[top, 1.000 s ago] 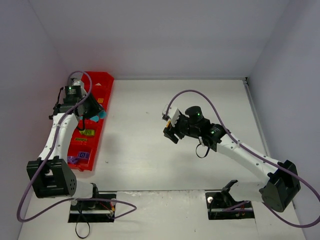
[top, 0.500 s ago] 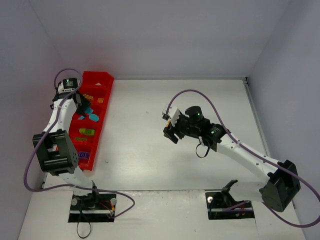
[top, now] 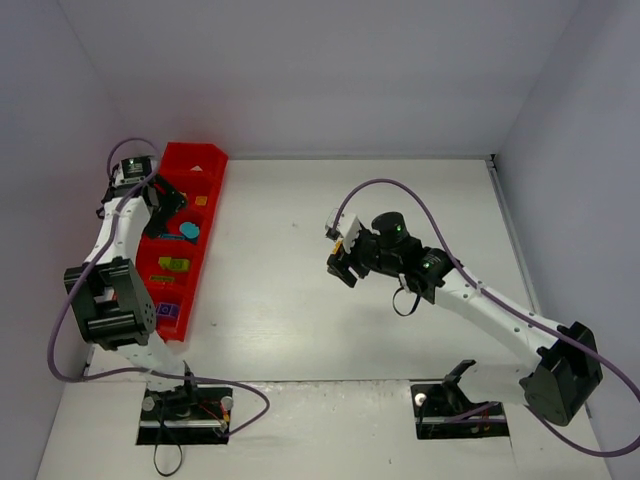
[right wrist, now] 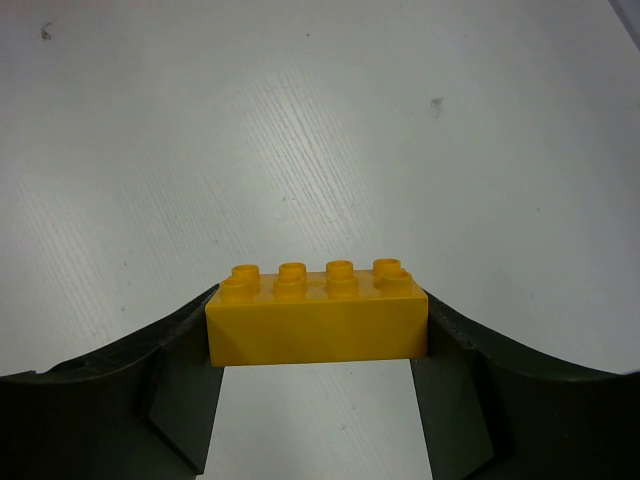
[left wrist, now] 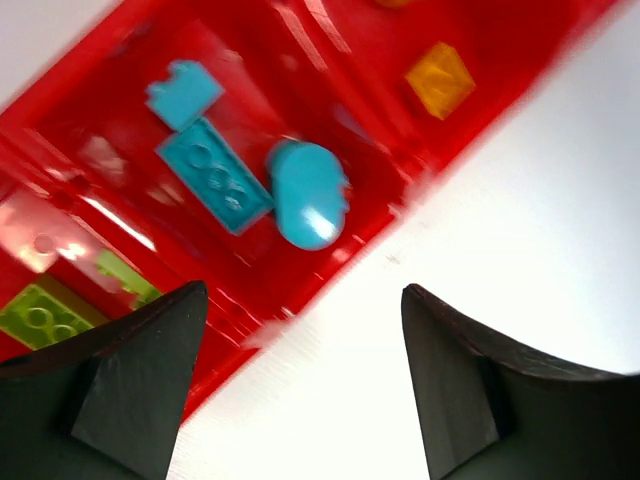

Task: Sort the legos into containers by color

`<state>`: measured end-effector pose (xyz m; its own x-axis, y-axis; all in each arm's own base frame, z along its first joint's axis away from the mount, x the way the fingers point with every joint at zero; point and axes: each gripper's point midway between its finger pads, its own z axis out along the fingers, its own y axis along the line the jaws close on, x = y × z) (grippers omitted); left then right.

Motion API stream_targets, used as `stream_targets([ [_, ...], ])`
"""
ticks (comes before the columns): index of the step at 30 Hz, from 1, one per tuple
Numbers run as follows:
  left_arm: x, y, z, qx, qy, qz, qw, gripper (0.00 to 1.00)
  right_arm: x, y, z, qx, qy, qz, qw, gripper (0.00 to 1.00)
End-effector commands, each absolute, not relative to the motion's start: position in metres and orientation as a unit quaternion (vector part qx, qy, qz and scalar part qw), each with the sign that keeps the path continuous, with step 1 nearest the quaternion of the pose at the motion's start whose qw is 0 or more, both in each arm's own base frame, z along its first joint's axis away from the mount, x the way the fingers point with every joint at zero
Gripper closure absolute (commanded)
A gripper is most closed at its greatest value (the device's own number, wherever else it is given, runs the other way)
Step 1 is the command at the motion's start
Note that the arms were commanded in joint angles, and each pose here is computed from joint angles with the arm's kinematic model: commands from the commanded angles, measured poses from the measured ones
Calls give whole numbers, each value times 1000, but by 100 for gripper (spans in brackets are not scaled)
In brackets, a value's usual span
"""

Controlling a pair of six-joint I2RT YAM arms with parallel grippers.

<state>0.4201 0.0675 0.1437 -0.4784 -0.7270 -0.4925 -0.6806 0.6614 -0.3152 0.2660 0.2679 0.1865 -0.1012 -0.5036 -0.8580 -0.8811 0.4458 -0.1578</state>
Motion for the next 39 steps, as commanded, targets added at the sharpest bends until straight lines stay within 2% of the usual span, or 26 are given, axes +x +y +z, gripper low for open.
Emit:
stream_targets([
  [1, 423, 20, 219, -315, 858, -141, 381, 28, 271, 281, 228, -486, 667, 225, 517, 86],
  [4, 416, -41, 251, -206, 863, -216, 407, 29, 271, 287, 238, -495, 654, 232, 523, 86],
  [8, 376, -141, 276, -51, 859, -339, 381, 28, 271, 295, 244, -502, 645, 238, 524, 85],
  [14, 318, -225, 291, 85, 828, -434, 344, 27, 266, 305, 252, -512, 634, 247, 524, 85],
  [24, 268, -281, 293, 187, 792, -504, 290, 26, 261, 312, 256, -518, 626, 257, 523, 85],
  [38, 257, -305, 267, 217, 803, -497, 246, 26, 260, 314, 257, -520, 624, 254, 525, 85],
  [39, 257, -306, 265, 219, 804, -496, 245, 29, 261, 314, 257, -520, 624, 254, 525, 85],
])
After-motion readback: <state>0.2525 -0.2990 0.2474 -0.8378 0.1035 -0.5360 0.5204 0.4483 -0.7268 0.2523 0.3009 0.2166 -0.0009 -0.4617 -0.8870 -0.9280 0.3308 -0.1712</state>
